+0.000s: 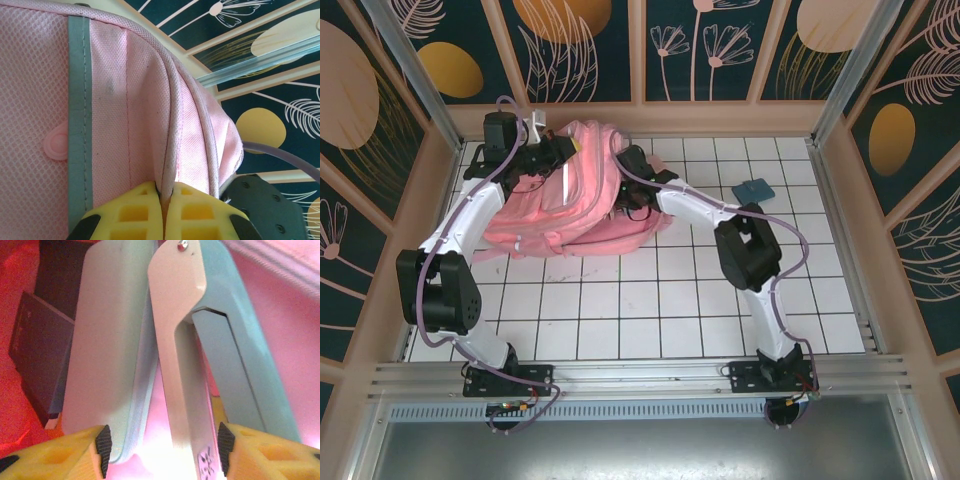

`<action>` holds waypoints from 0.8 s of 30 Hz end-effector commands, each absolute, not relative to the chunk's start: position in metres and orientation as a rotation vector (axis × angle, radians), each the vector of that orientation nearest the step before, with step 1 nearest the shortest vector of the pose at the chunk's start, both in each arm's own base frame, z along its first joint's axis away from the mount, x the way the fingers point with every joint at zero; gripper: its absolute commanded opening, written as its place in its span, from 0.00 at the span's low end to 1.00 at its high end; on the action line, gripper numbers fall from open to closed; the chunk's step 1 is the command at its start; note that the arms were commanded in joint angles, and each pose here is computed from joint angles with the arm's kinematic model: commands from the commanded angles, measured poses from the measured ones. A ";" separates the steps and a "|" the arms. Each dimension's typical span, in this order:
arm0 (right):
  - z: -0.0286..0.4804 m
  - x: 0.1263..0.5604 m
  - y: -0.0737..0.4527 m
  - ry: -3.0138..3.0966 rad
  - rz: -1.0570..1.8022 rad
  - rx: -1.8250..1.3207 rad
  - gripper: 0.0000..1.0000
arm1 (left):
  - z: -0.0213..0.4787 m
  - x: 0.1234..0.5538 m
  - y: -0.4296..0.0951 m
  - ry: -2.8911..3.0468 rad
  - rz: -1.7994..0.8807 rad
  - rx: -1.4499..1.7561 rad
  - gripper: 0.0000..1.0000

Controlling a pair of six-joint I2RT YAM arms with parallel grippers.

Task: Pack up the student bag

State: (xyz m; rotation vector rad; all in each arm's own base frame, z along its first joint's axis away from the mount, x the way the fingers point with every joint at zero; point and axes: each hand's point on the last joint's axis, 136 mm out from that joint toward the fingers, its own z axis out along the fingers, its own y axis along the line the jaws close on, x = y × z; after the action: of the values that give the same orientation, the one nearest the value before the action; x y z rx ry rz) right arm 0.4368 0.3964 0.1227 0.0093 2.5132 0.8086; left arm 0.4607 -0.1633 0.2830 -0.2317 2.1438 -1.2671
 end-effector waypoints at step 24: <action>0.150 0.465 0.207 2.393 0.596 0.330 0.70 | 0.274 0.431 -0.151 2.158 -1.151 -0.213 0.00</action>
State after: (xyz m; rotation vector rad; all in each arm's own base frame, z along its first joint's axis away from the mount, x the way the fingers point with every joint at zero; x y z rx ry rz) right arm 0.4528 0.2069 0.1568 0.3493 2.3971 0.5871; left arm 0.4386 -0.1599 0.2607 -0.2230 2.1906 -1.1924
